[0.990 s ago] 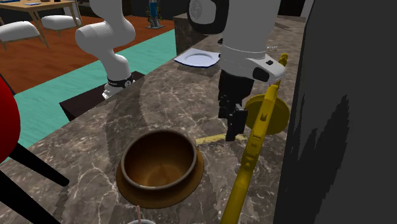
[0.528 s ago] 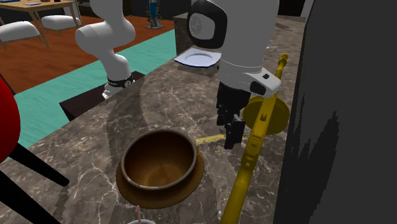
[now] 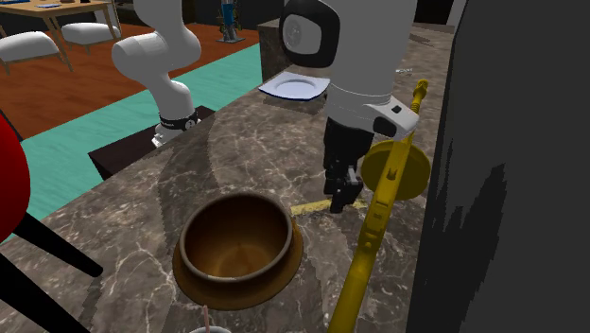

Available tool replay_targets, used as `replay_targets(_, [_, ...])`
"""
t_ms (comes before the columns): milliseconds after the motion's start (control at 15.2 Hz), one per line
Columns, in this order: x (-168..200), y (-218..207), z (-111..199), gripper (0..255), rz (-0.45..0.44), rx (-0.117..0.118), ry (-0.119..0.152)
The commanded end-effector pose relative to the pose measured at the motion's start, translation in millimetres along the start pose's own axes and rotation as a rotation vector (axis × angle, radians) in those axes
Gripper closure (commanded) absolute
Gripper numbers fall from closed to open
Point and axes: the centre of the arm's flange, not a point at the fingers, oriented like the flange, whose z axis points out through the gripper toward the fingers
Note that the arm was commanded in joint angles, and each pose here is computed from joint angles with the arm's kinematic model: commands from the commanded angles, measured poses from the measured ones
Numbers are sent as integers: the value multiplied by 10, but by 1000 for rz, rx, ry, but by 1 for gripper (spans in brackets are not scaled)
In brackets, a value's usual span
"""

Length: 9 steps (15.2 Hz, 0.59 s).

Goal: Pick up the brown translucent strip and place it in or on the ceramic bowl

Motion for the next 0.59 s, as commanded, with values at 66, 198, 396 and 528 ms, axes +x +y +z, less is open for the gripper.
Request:
replay_targets(66, [-25,41,61,255,6,-10,2])
replay_targets(198, [-32,22,70,255,6,-10,2])
replay_targets(396, [-22,42,58,255,6,-10,2])
replay_targets(528, [-34,45,-47,255,6,-10,2])
